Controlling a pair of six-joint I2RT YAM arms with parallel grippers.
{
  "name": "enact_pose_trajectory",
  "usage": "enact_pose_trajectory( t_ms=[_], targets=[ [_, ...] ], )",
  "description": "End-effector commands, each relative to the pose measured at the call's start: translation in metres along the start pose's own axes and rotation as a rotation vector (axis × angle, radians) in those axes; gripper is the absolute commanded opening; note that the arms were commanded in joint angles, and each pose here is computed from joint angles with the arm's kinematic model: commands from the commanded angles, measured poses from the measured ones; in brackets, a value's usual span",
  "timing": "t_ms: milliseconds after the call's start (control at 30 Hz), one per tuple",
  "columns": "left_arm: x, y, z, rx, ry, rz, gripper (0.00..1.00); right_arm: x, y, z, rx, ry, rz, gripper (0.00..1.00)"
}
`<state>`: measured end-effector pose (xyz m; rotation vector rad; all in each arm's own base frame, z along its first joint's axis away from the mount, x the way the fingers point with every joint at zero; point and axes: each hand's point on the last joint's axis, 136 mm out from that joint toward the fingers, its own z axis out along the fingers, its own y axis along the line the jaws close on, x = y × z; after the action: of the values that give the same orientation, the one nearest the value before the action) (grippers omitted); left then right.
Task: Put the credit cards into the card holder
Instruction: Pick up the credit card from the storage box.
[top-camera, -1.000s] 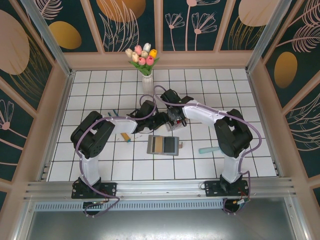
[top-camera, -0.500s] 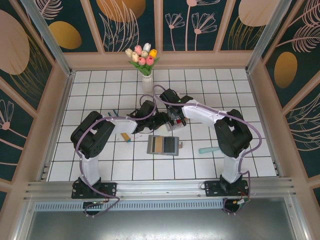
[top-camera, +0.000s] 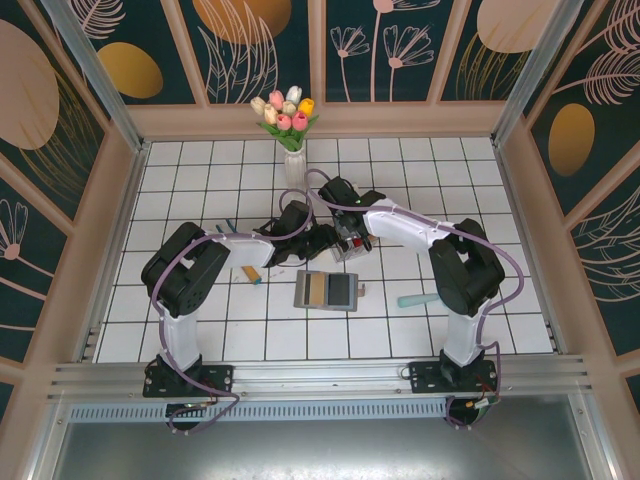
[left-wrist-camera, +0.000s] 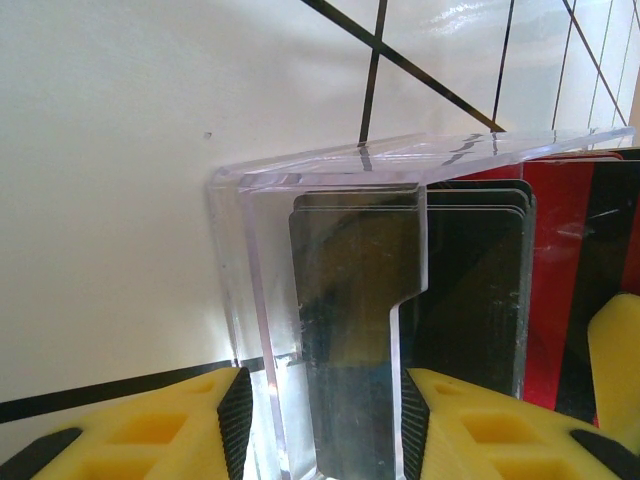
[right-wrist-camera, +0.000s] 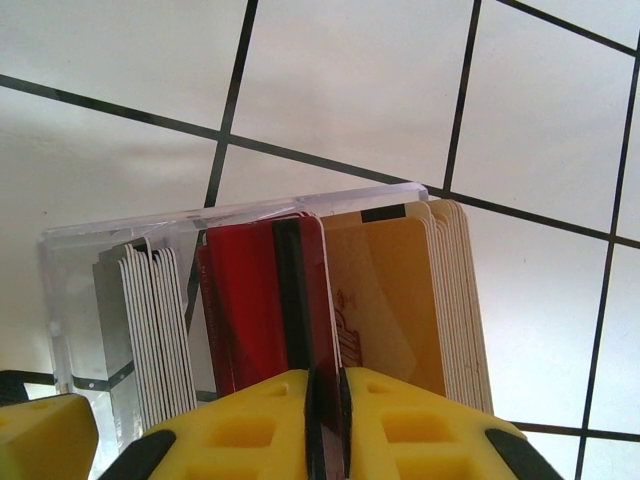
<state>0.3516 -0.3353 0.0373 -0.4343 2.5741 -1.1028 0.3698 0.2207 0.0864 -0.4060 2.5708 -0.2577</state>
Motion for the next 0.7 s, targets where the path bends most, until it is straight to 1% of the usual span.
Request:
enact_pose_trajectory(
  t_ms=[0,200,367,500,533,667],
  targets=[
    [0.009,0.031,0.006,-0.081,0.026,-0.019,0.45,-0.009,-0.023,-0.018,0.076,-0.025,-0.003,0.17],
    [0.008,0.029,0.005,-0.075,0.023,-0.015,0.45,-0.01,-0.027,-0.021,0.088,-0.03,0.001,0.17],
    [0.007,0.027,0.004,-0.071,0.021,-0.013,0.45,-0.013,-0.025,-0.027,0.066,-0.038,0.013,0.11],
    [0.004,0.019,-0.001,-0.053,0.011,0.003,0.45,-0.017,-0.018,-0.04,-0.018,-0.054,0.047,0.06],
    [0.009,0.028,-0.003,-0.068,0.018,0.002,0.46,-0.019,-0.016,-0.045,-0.043,-0.062,0.063,0.06],
    [0.004,0.012,-0.014,-0.028,-0.002,0.03,0.49,-0.025,-0.008,-0.066,-0.199,-0.084,0.138,0.01]
  ],
)
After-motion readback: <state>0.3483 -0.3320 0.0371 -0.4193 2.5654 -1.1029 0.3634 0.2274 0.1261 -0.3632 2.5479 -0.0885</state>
